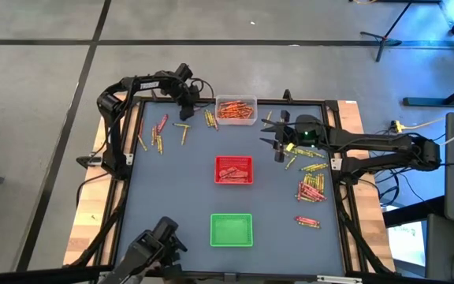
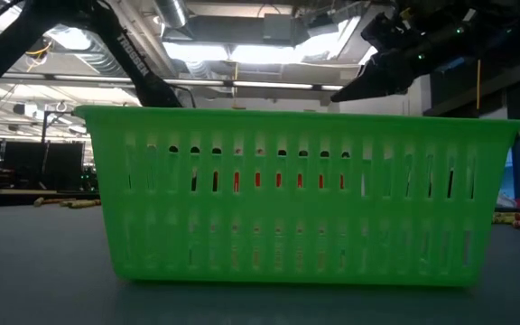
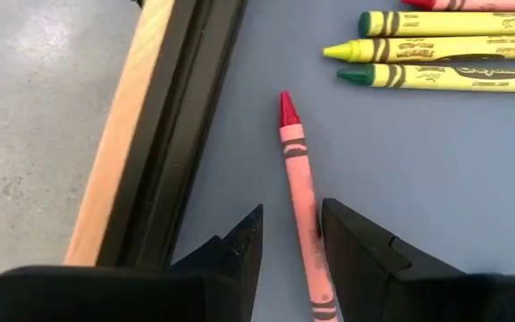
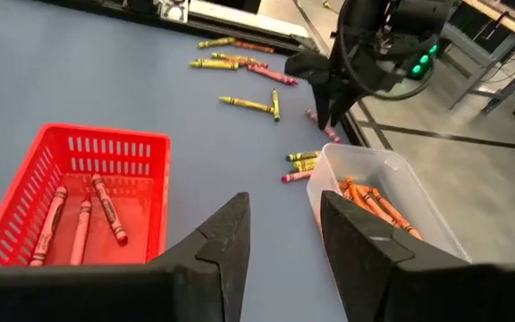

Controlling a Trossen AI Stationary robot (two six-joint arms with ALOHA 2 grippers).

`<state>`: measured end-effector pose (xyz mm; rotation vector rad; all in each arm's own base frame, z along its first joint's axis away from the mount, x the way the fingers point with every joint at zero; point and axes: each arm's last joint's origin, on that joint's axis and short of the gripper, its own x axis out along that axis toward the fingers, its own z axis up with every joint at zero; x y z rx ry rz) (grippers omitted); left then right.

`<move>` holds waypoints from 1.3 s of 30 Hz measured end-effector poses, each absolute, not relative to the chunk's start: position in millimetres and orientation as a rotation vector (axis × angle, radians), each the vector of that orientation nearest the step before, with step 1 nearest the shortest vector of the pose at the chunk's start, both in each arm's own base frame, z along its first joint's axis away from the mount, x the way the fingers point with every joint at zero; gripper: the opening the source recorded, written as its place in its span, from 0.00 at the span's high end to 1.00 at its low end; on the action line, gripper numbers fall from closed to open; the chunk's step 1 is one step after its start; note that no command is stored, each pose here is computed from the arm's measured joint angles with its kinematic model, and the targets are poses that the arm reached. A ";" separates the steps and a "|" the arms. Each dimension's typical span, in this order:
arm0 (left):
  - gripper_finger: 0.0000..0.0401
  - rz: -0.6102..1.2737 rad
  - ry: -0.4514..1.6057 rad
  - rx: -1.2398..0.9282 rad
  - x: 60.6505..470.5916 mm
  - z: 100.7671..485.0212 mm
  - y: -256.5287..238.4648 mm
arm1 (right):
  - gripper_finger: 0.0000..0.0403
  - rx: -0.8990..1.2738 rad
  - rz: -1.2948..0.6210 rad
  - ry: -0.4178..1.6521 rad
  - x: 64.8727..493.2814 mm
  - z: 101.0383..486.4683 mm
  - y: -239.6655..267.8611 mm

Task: Sort crayons
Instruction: Put the red crayon into the red bin

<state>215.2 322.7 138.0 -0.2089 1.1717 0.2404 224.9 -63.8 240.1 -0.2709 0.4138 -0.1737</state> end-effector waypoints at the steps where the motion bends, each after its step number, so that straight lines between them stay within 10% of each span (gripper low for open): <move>1: 0.74 0.239 1.173 -0.208 215.0 138.0 322.7 | 0.66 -0.270 -0.172 0.421 225.8 238.6 -64.1; 25: 0.98 0.301 1.236 -0.304 218.2 135.7 315.6 | 0.66 -0.311 -0.174 0.385 241.2 230.6 -68.6; 39: 0.96 0.264 1.080 -0.032 271.3 235.7 232.5 | 0.66 -0.310 -0.174 0.393 240.9 229.9 -68.5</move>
